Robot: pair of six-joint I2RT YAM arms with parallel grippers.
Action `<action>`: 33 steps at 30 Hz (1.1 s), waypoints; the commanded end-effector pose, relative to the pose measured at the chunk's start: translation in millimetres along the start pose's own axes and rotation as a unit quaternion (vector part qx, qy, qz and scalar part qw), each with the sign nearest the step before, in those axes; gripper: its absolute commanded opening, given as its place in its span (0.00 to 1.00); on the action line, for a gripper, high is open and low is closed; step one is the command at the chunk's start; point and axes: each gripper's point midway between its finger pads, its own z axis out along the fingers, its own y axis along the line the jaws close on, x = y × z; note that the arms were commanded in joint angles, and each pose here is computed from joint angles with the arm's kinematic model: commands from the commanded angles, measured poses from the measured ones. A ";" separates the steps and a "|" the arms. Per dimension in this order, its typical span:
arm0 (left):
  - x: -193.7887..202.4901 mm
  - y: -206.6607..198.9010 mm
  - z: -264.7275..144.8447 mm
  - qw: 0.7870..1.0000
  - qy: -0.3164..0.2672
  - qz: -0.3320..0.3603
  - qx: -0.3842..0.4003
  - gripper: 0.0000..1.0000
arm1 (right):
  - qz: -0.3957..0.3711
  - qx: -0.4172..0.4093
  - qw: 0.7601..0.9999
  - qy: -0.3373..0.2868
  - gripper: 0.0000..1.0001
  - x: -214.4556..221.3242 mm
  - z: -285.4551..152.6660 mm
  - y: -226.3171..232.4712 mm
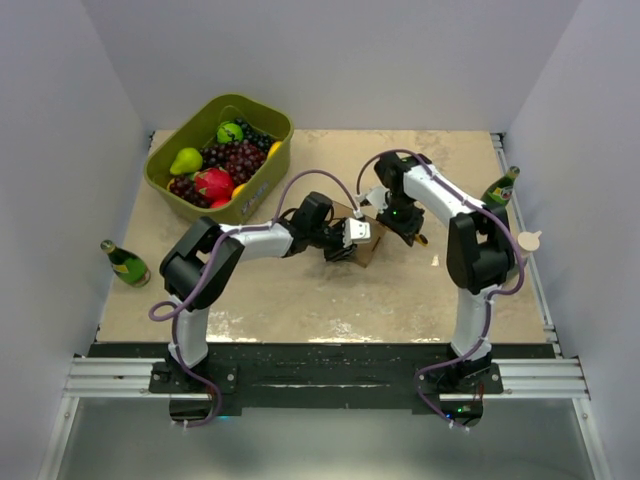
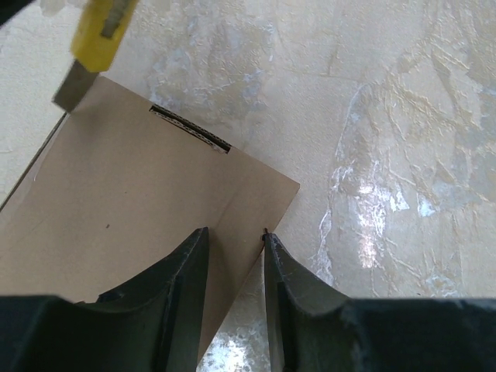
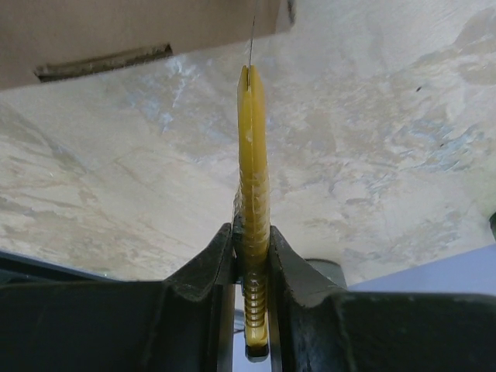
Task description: Unpack the express box
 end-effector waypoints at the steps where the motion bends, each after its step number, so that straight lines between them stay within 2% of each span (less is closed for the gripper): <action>1: 65.5 15.5 -5.3 0.991 0.094 -0.064 -0.072 0.08 | -0.034 -0.072 0.991 0.105 0.00 59.6 -15.3 35.8; 9: 68.1 8.2 -9.4 0.991 0.092 -0.067 -0.070 0.08 | -0.030 -0.056 0.989 0.133 0.00 72.8 -11.4 28.7; 13: 74.3 1.9 -14.1 0.991 0.097 -0.070 -0.067 0.07 | -0.019 -0.061 0.985 0.160 0.00 103.5 -9.2 28.4; 16: 75.4 -1.3 -19.3 0.992 0.093 -0.068 -0.061 0.06 | -0.001 -0.060 0.988 0.144 0.00 112.8 -16.9 25.9; 20: 59.1 -8.8 -24.3 0.995 0.068 -0.062 -0.028 0.07 | 0.026 -0.041 0.997 0.057 0.00 84.8 -43.1 -0.3; 23: 32.0 -11.2 -36.9 0.998 0.022 -0.062 0.003 0.14 | 0.043 -0.039 0.998 -0.019 0.00 46.2 -60.5 -22.5; 24: 24.0 -8.2 -40.9 0.998 0.010 -0.066 0.001 0.18 | 0.045 -0.044 0.997 -0.036 0.00 36.6 -63.3 -25.7; 25: 10.2 -2.4 -45.8 0.998 -0.003 -0.062 -0.007 0.28 | 0.048 -0.044 0.997 -0.052 0.00 20.9 -63.1 -34.7; 26: 3.7 1.8 -48.2 0.998 -0.009 -0.064 -0.012 0.30 | 0.054 -0.056 0.994 -0.071 0.00 9.7 -64.1 -33.9; 30: -30.4 27.2 -64.9 0.996 -0.040 -0.067 -0.045 0.37 | 0.064 -0.074 0.986 -0.136 0.00 -29.9 -58.0 -41.6; 33: -53.1 44.2 -77.1 0.993 -0.056 -0.078 -0.068 0.41 | 0.094 -0.055 0.975 -0.194 0.00 -51.9 -63.3 -57.9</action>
